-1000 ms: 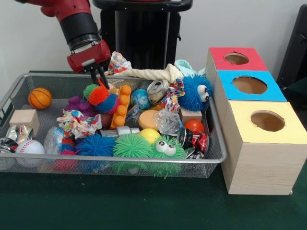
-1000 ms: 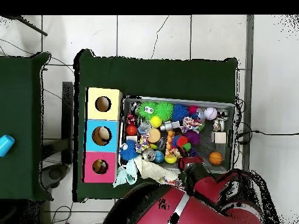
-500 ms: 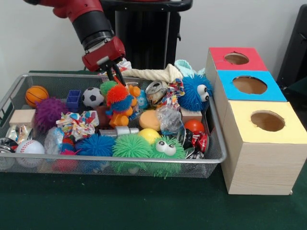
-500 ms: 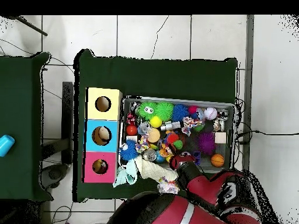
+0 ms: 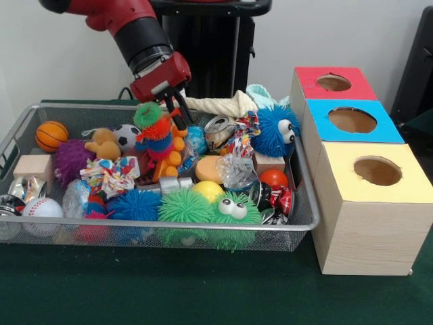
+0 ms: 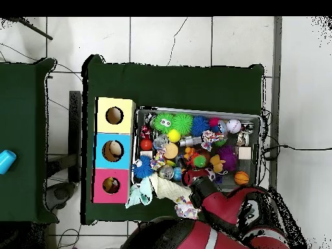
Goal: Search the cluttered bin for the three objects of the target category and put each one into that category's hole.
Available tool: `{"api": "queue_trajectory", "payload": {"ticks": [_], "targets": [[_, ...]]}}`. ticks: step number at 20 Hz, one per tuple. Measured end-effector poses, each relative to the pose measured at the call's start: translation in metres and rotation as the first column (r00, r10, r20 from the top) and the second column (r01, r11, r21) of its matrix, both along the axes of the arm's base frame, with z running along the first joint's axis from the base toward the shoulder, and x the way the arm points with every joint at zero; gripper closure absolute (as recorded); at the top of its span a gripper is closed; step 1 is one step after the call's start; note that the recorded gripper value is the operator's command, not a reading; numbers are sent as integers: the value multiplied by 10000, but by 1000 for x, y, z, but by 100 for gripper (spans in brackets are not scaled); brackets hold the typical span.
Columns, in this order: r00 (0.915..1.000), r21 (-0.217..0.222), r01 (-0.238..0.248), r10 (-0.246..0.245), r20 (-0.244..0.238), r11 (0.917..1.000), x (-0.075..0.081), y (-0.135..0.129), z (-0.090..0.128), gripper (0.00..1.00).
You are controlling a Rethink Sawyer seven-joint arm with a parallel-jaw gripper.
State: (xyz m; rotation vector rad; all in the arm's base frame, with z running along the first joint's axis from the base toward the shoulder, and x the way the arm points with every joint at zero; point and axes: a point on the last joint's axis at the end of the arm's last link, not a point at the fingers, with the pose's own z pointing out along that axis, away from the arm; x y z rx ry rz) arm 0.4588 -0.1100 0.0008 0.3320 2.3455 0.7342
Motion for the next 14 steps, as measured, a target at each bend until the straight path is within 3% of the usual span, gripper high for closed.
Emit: {"api": "queue_trajectory", "payload": {"ticks": [10, 14], "targets": [[9999, 344, 3, -8, 127, 9994, 6, 9, -5, 100], [10000, 277, 51, -50, -35, 9996, 3, 8, -9, 100]]}}
